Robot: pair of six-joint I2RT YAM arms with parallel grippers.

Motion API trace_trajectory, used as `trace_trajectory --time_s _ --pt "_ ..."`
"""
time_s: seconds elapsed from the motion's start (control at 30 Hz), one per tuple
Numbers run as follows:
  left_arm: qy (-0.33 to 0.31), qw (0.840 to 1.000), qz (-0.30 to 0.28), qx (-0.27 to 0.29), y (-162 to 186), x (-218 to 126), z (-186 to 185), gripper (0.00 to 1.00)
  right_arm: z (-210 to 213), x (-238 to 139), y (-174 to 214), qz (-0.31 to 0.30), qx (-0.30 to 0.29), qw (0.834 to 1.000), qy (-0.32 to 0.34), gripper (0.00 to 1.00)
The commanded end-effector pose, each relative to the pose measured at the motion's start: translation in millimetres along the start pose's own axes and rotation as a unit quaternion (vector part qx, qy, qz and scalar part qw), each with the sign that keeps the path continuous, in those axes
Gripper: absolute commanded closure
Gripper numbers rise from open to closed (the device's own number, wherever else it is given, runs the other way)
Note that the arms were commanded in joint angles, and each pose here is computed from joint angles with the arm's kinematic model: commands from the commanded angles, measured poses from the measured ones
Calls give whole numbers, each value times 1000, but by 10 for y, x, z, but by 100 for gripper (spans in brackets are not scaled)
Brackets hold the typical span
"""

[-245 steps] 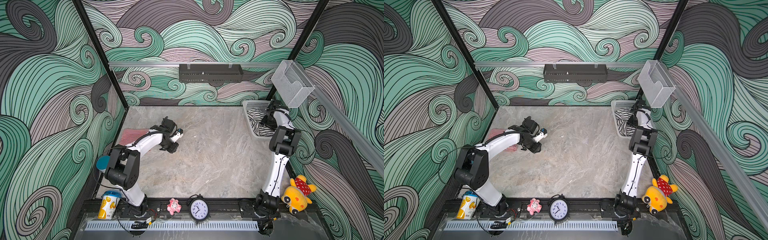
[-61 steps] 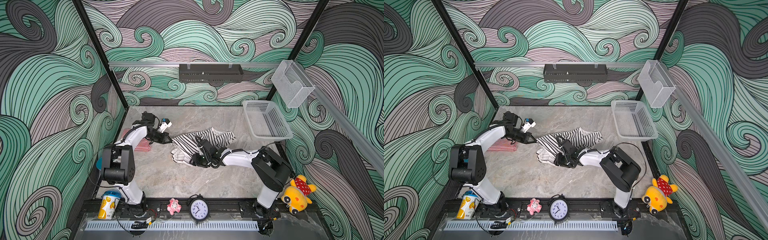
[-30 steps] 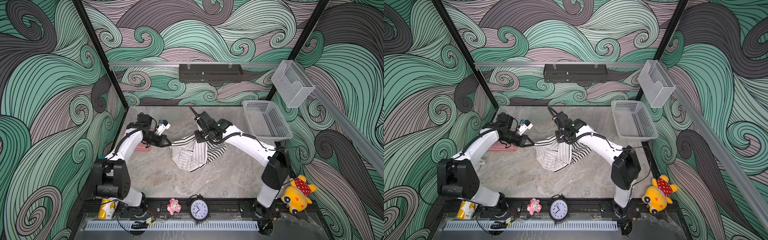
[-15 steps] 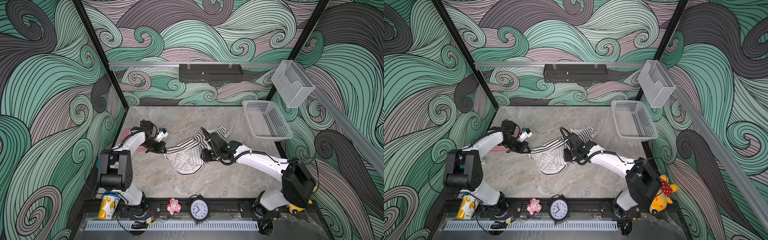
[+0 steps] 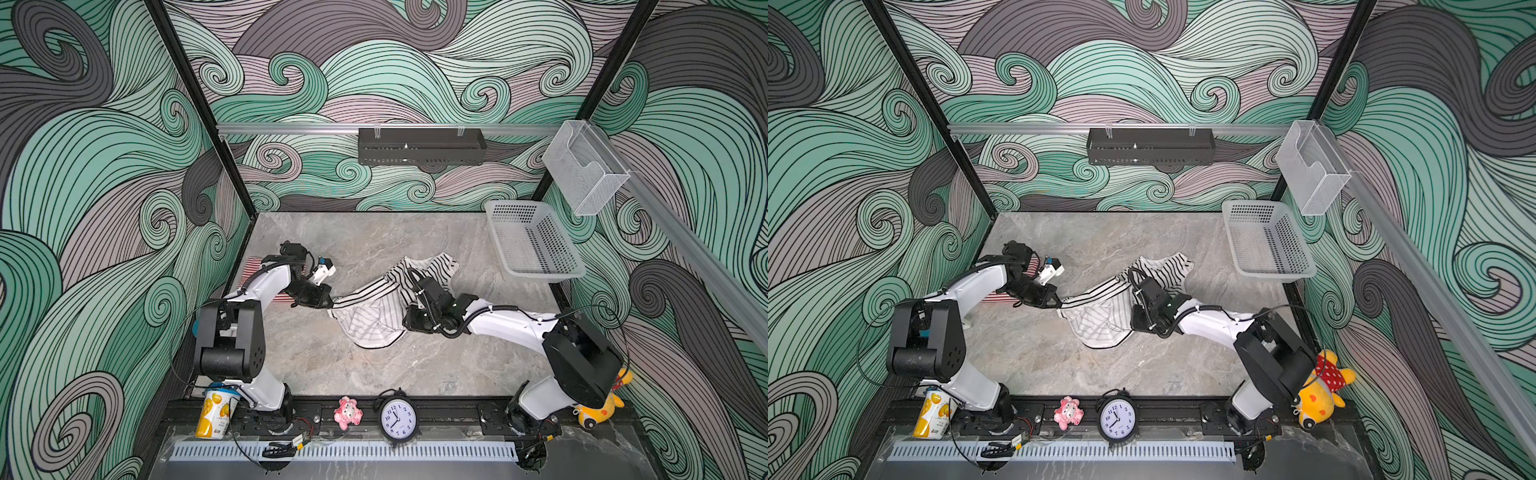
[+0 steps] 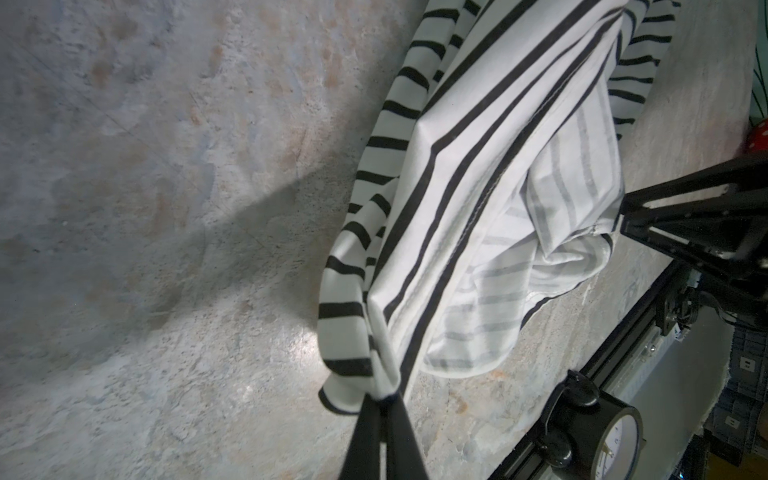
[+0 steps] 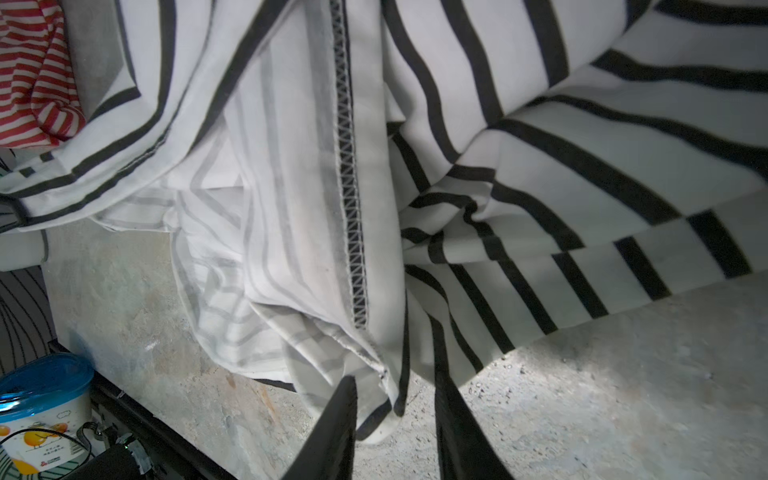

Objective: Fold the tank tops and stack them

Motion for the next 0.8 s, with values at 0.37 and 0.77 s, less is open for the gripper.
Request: trace_trajectory --time_s 0.37,0.77 --pt "2 1000 -14 2 -46 -54 13 100 16 135 76 15 37 998 -39 70" --pt "0 1000 -19 0 -73 -86 21 100 4 171 78 17 52 997 -59 88"
Point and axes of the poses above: each gripper's point midway between its finger pads, its own x axis out along the fingers, its own z axis along the line the jaws close on, y = z × x, the point moved 1 cm from there along -x, back along the fingers, and after that the axes turned 10 degrees about x, right-handed, at the moved point
